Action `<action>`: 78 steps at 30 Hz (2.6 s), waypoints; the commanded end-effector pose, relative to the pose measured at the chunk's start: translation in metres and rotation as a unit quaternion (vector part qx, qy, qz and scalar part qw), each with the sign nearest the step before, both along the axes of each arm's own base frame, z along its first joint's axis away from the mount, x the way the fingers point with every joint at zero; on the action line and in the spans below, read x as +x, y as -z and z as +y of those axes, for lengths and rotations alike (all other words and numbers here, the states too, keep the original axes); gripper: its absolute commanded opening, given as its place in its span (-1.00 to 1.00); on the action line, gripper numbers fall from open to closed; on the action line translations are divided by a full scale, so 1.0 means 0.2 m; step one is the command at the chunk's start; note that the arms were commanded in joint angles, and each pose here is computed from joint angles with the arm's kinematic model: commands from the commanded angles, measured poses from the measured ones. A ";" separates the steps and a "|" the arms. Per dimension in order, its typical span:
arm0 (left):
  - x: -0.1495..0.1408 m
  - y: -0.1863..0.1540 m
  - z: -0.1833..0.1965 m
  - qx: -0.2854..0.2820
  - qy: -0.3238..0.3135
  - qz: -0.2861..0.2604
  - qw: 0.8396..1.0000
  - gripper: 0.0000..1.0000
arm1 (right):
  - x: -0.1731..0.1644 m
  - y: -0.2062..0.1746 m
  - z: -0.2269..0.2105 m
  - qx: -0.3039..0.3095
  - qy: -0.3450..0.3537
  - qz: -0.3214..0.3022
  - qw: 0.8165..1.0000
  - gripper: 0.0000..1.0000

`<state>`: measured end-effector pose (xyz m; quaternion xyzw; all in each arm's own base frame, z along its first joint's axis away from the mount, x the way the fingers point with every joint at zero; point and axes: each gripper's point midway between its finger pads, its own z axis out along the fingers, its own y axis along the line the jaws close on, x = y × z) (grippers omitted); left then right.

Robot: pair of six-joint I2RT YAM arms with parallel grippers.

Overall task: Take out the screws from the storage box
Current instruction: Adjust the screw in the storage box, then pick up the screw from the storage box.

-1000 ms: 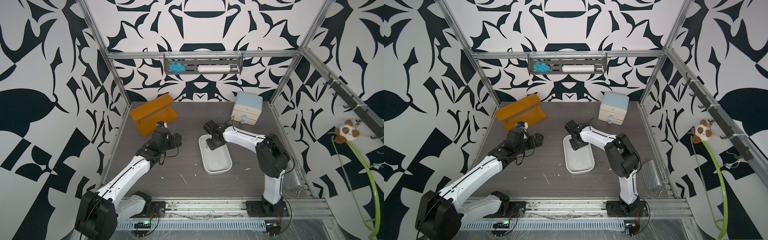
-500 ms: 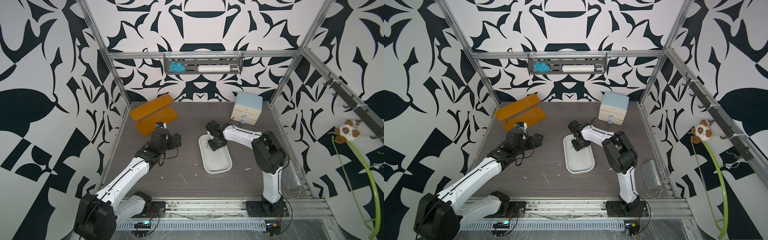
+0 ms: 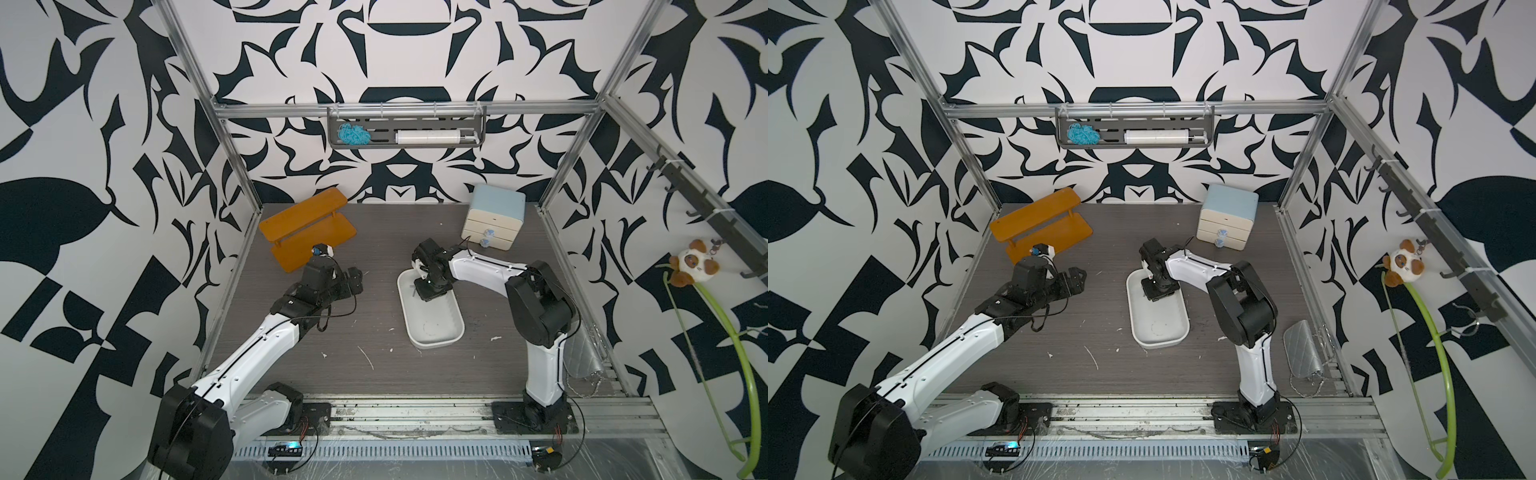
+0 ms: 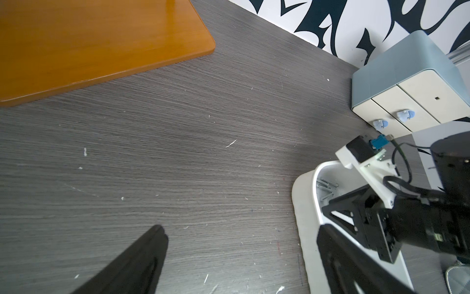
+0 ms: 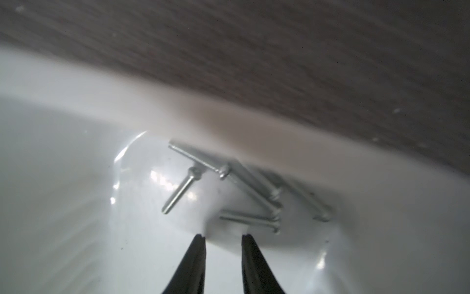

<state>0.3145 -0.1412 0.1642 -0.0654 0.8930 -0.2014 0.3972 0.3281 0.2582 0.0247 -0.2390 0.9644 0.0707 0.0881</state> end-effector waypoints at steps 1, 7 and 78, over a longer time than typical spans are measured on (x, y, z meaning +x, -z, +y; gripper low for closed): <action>0.01 0.00 0.00 0.004 0.002 -0.004 1.000 0.98 | -0.05 -0.11 0.07 0.037 -0.014 0.001 0.999 -0.37; 0.00 -0.02 0.00 0.001 0.003 -0.008 1.000 0.98 | 0.02 -0.18 -0.02 -0.010 -0.021 -0.052 0.998 -0.20; 0.01 0.00 -0.01 -0.001 0.003 -0.004 1.000 0.98 | 0.15 -0.26 -0.05 -0.008 0.062 -0.076 0.995 -0.25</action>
